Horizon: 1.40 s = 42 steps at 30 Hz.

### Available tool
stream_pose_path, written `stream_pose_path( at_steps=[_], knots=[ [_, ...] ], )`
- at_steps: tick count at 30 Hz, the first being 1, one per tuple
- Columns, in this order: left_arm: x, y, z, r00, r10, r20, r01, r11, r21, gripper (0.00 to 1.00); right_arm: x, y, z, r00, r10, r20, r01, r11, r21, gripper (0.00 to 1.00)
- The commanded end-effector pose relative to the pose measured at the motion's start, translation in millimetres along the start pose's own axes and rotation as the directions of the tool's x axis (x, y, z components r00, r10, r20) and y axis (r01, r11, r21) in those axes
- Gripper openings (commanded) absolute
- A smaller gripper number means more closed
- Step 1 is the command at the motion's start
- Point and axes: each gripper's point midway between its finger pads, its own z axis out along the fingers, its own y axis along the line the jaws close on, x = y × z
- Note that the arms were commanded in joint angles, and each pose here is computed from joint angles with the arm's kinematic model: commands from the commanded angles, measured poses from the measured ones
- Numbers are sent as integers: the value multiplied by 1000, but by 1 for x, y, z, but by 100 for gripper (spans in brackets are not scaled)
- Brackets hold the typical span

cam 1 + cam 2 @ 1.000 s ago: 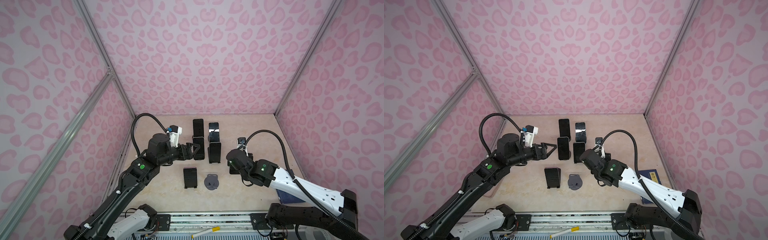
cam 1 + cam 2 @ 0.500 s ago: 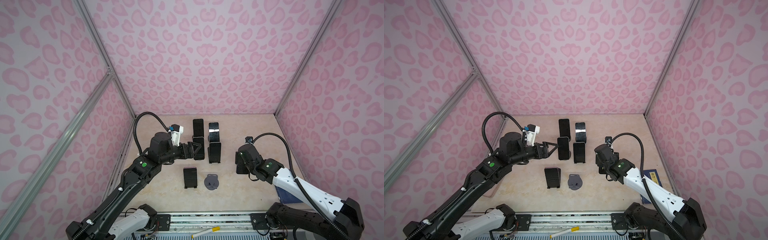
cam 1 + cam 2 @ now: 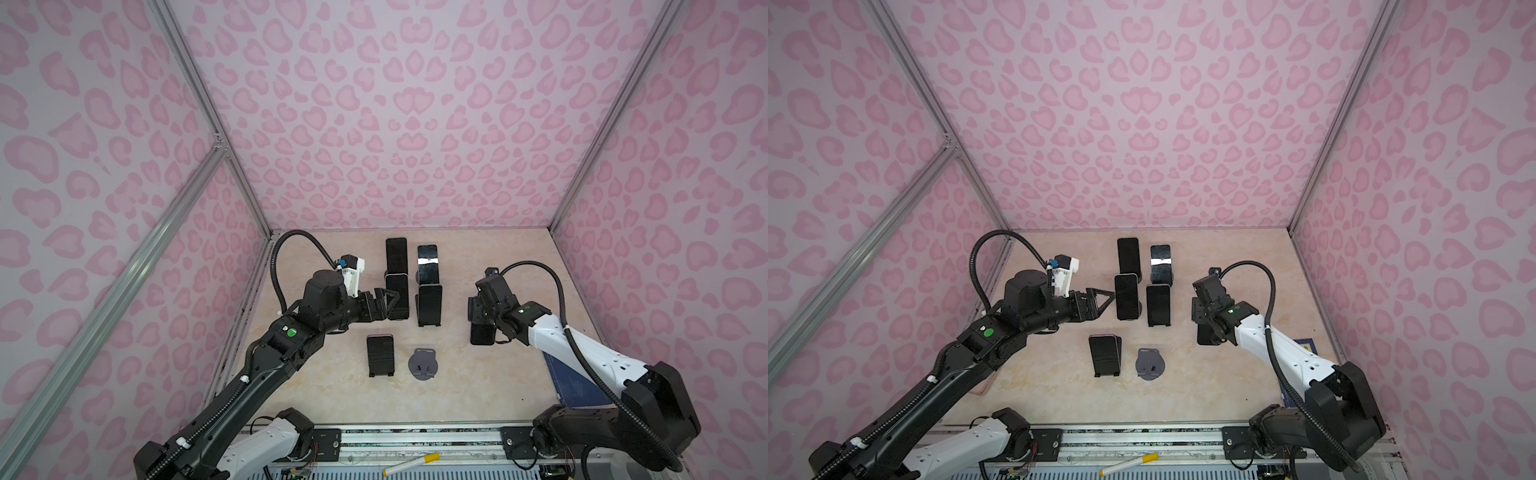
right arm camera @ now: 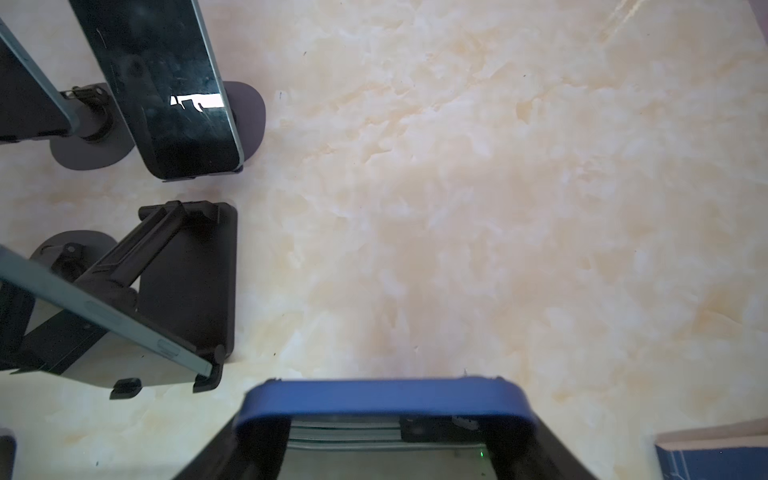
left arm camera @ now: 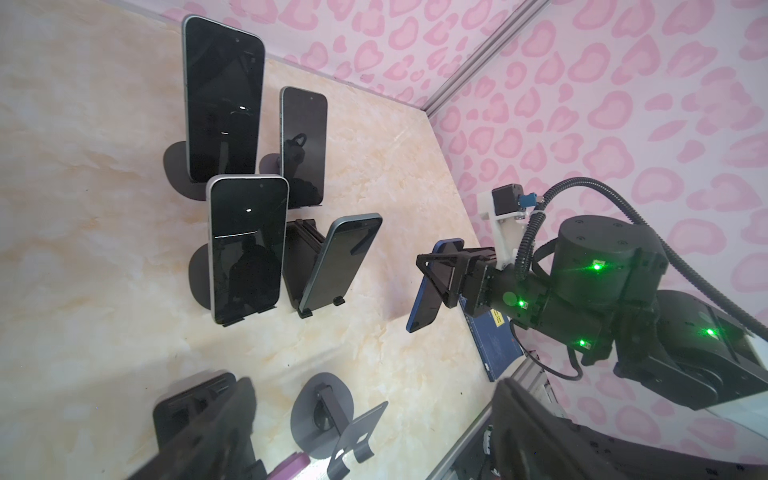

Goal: Remove the phone from the phone stand

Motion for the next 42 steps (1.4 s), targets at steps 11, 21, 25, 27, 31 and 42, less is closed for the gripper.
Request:
stream_pose_path(
  at_steps=[11,21,25,27,31,42],
  knots=[
    [0,10,3,999,-37,22,37,999,-36,94,3,18,45,989,-52,-139,44,997,-62,61],
    [2,7,3,998,-54,12,54,998,-16,95,13,15,75,972,-49,-232,43,999,-34,60],
    [1,7,2,998,-56,23,56,998,-14,95,18,13,82,967,-34,-251,30,999,-18,59],
    [2,9,3,998,-54,22,55,998,-20,95,19,12,85,966,-25,-257,23,1000,-9,59],
    [5,12,5,999,-50,10,50,998,-32,96,19,10,90,964,-12,-265,14,1000,7,59],
    [7,14,4,999,-48,13,49,998,-38,96,27,8,104,955,1,-296,11,999,37,59]
  ],
)
